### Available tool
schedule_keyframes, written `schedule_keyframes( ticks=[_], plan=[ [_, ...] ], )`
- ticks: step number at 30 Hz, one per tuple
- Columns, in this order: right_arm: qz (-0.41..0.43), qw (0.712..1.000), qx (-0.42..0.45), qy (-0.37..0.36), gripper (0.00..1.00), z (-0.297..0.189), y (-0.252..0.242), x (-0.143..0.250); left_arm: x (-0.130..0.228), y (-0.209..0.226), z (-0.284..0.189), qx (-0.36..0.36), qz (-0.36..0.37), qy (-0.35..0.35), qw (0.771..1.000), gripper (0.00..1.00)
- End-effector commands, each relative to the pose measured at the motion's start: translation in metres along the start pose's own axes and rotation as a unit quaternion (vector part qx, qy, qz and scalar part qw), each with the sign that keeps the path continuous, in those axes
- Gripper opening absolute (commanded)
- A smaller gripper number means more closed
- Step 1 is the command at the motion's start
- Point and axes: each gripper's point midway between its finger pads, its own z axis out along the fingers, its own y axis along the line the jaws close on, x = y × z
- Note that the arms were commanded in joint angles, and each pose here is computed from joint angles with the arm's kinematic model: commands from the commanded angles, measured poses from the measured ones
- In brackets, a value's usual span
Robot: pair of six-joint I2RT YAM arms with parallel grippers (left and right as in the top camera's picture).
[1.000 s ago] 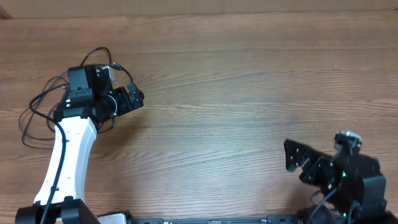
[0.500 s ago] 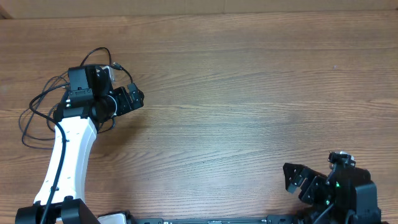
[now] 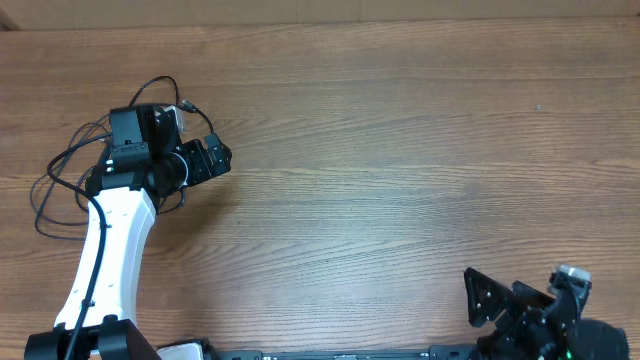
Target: Untangle cables
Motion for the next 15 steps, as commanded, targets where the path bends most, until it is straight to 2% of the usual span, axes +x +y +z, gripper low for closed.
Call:
schedule_keyframes(
  ticks=[1, 7, 15],
  plan=[
    [-0.002, 0.999, -0.019, -0.026, 1.00, -0.007, 0.002, -0.002, -0.006, -0.002, -0.002, 0.002, 0.013, -0.006, 1.000, 1.00],
    [-0.006, 0.997, -0.044, -0.061, 1.00, -0.012, 0.010, -0.012, -0.006, -0.003, -0.002, 0.002, 0.013, -0.006, 1.000, 1.00],
    [-0.020, 0.972, -0.136, -0.190, 1.00, 0.011, 0.045, -0.064, -0.006, -0.003, -0.002, 0.002, 0.013, -0.006, 1.000, 1.00]
  ],
)
